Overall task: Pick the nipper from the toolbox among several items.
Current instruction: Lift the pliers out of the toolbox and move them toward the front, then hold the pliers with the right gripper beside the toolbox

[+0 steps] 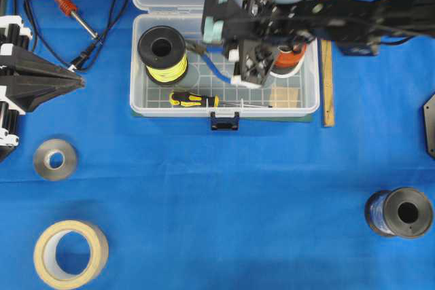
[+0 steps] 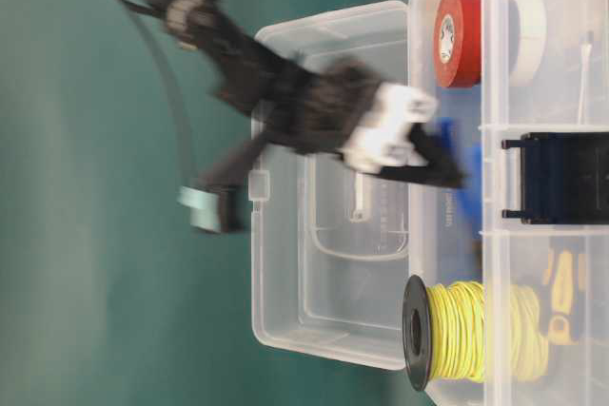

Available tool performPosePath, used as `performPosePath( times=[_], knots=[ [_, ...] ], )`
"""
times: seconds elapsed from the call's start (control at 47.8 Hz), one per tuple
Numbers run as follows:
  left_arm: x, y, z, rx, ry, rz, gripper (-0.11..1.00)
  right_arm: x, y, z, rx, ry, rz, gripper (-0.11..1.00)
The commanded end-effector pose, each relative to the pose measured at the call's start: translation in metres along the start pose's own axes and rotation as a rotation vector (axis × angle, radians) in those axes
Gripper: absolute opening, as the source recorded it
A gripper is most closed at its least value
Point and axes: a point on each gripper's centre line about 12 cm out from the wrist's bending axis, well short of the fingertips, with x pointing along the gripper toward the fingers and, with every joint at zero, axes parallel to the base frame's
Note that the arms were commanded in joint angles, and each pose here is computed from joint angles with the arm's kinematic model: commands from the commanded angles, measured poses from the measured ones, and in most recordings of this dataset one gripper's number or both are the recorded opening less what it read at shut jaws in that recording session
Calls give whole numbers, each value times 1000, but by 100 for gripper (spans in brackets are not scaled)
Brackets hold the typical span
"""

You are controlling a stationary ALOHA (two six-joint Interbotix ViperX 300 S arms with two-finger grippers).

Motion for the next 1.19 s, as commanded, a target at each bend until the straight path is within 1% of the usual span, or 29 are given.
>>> performPosePath(
  times=[0.0,0.125,0.209,0.293,0.334,0.397,0.502,0.543,0.606,0.711,0.815,0.962,1.045,1.171],
  knots=[
    [1,0,4,-3,-11,2,0,-45,-4,26,2,-106,-10,13],
    [2,1,2,-3,-5,3,0,-76,-4,35,0,-152,-11,13],
    [2,0,2,-3,-5,2,0,-94,-1,36,-2,-169,-7,13],
    [2,1,2,-3,-5,3,0,-111,12,34,-18,-187,17,13],
    [2,1,2,-3,-5,3,0,-118,20,32,-31,-201,33,13],
    [2,0,2,-3,-5,2,0,-126,38,27,-55,-213,70,13],
    [2,1,1,-3,-3,4,0,-132,67,16,-78,-231,134,13],
    [1,0,1,-3,-5,2,0,-135,84,10,-88,-238,171,13],
    [1,1,1,-4,-5,4,0,-136,104,2,-97,-245,215,13],
    [1,0,2,-4,-8,2,0,-132,134,-12,-108,-238,281,13],
    [1,1,1,-4,-5,4,0,-117,156,-28,-100,-202,321,13],
    [1,1,1,-4,-5,4,0,-84,177,-48,-90,-135,341,13],
    [0,1,0,-3,-2,4,0,-64,184,-59,-86,-93,336,13],
    [0,1,-2,-4,1,4,0,-38,187,-73,-68,-41,321,13]
  ],
)
